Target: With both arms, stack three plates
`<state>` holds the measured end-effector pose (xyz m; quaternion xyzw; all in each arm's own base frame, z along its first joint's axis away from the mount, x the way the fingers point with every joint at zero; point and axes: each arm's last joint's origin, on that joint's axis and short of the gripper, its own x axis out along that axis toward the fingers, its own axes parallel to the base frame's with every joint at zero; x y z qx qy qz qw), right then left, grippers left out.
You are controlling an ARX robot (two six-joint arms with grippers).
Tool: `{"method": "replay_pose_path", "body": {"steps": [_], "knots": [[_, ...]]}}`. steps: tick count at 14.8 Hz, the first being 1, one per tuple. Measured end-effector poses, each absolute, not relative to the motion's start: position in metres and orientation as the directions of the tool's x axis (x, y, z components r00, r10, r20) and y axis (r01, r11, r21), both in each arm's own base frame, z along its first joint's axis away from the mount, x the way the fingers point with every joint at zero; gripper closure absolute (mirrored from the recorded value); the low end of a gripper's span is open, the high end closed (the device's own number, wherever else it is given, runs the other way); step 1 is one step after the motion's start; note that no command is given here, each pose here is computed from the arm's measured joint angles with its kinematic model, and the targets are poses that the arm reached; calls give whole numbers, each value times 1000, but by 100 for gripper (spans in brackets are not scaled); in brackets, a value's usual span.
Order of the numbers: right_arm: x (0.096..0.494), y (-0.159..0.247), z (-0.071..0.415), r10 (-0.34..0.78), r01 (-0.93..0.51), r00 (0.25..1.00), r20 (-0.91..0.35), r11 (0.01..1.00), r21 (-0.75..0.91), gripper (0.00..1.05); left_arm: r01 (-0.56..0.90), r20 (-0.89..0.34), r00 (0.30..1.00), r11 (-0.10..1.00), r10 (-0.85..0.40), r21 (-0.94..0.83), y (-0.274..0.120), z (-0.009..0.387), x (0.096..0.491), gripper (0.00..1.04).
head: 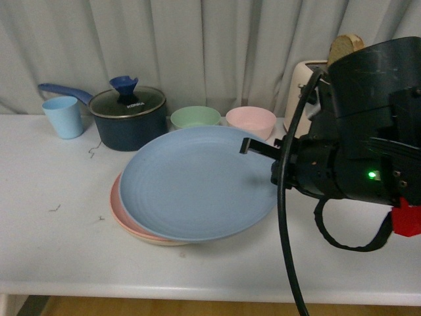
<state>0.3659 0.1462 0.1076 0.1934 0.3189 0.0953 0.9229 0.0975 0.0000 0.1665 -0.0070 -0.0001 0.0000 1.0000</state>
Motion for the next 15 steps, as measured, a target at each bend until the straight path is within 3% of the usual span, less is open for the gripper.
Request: {"method": "replay_pose_path", "body": {"steps": [4,11,15], "knots": [[385,186,112,284,-52,760,-584,923,381,102,0,0,1000,1000,0,-14,0,167,97,7],[401,200,108,204,18,729,-653,948,317,101,0,0,1000,1000,0,-14,0,167,97,7],[394,199,107,216,21,722,-657,943,332,56,0,0,1000,1000,0,-14,0,166,98,7]]}}
